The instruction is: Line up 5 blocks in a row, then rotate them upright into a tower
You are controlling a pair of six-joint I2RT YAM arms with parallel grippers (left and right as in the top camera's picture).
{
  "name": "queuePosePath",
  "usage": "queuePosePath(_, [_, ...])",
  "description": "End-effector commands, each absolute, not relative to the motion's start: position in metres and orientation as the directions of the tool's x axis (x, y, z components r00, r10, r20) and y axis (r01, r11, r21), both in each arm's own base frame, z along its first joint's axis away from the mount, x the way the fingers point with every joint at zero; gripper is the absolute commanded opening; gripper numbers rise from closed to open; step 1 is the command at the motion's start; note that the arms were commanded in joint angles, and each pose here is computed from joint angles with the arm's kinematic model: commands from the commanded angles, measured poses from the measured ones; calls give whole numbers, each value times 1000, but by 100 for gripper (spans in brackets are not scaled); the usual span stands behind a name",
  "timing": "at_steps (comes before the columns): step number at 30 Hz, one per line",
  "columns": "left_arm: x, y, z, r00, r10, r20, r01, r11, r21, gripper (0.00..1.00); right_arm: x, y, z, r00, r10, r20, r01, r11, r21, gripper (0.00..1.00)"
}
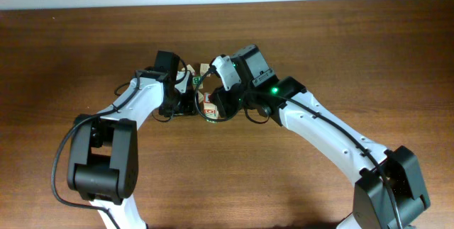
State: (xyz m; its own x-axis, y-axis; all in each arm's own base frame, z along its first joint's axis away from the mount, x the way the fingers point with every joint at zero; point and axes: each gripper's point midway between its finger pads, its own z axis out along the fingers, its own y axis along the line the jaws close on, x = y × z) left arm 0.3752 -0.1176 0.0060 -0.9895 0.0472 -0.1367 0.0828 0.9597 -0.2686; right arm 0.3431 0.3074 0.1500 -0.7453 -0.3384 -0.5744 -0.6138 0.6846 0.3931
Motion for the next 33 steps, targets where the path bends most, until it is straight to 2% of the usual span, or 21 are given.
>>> queuePosePath(1, [374, -105, -1, -990, 46, -130, 72, 975, -209, 58, 343, 299, 123, -770, -371, -519, -587, 731, 347, 4])
queuePosePath(8, [379, -76, -4, -988, 37, -148, 46, 997, -54, 63, 345, 300, 127, -765, -368, -528, -590, 729, 347, 4])
queuePosePath(33, [379, -77, -4, -988, 38, -148, 46, 997, -55, 65, 342, 317, 154, -735, -377, -564, -628, 692, 356, 4])
